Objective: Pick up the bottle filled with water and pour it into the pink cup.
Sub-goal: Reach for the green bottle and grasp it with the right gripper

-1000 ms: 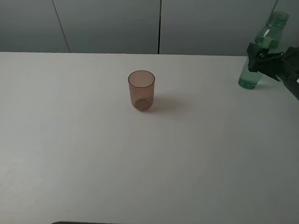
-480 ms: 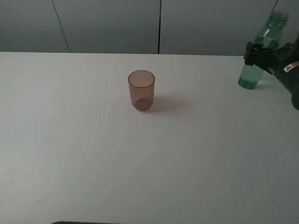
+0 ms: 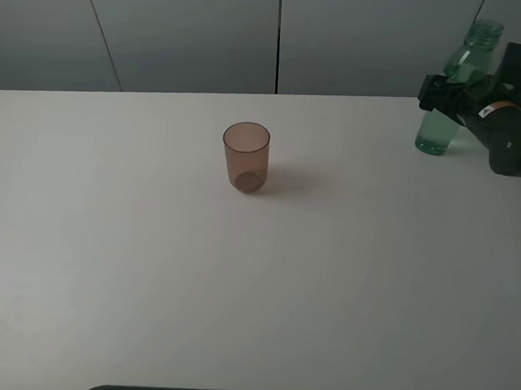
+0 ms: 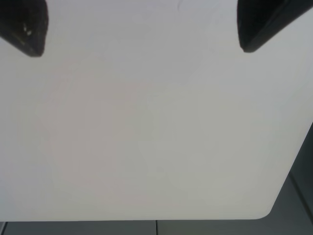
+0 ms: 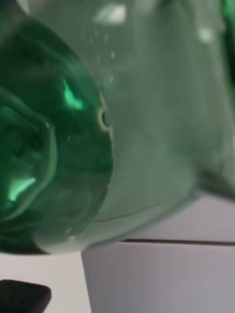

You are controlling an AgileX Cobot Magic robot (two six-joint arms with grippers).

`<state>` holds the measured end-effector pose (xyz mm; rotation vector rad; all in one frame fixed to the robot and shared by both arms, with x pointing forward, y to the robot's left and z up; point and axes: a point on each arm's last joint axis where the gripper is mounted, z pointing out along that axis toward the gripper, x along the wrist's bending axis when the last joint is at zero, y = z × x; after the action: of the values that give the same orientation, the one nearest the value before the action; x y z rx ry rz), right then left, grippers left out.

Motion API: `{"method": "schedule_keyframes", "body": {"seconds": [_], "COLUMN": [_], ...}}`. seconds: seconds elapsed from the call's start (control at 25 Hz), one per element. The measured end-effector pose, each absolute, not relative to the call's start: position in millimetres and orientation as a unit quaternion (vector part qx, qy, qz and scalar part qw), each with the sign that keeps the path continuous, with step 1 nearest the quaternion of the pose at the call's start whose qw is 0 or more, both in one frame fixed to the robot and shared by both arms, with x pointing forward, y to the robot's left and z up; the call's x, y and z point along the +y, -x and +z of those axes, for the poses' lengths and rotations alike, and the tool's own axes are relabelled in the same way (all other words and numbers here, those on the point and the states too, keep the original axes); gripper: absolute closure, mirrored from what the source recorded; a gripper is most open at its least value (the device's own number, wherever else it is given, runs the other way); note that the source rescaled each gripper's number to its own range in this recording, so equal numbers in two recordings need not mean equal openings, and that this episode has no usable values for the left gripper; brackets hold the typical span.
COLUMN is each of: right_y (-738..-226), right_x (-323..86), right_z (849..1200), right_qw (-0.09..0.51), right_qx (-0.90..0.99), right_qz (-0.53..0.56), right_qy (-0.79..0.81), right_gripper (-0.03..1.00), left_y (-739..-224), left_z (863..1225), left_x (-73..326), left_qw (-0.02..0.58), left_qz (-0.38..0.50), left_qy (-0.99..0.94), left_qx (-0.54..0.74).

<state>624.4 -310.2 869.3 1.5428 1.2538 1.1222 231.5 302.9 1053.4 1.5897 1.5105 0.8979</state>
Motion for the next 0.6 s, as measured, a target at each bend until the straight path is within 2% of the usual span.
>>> {"method": "schedule_keyframes", "body": {"seconds": [0.36,0.4,0.44,0.48,0.52,0.56,0.6], "right_y": [-635.3,-635.3,-635.2,-635.2,-635.2,-635.6,-635.6], "right_x": [-311.2,-311.2,-311.2,-311.2,-311.0,-311.2,-311.4], "right_z": [860.9,860.9,860.6,860.6,860.6,860.7,860.7], "right_qw": [0.405,0.405,0.405,0.407,0.407,0.408,0.408], "right_qx": [0.504,0.504,0.506,0.508,0.509,0.511,0.51], "right_qz": [0.433,0.433,0.431,0.429,0.429,0.426,0.427], "right_qy": [-0.629,-0.629,-0.628,-0.626,-0.625,-0.624,-0.626], "right_gripper": [-0.03,0.01,0.16,0.39,0.75,0.95,0.97], "left_y": [-231.5,-231.5,-231.5,-231.5,-231.5,-231.5,-231.5], "left_z": [1053.4,1053.4,1053.4,1053.4,1053.4,1053.4,1053.4], "left_x": [302.9,302.9,302.9,302.9,302.9,302.9,302.9], "left_qw": [0.376,0.376,0.376,0.376,0.376,0.376,0.376], "left_qz": [0.351,0.351,0.351,0.351,0.351,0.351,0.351], "left_qy": [-0.622,-0.622,-0.622,-0.622,-0.622,-0.622,-0.622], "left_qx": [0.591,0.591,0.591,0.591,0.591,0.591,0.591]}}
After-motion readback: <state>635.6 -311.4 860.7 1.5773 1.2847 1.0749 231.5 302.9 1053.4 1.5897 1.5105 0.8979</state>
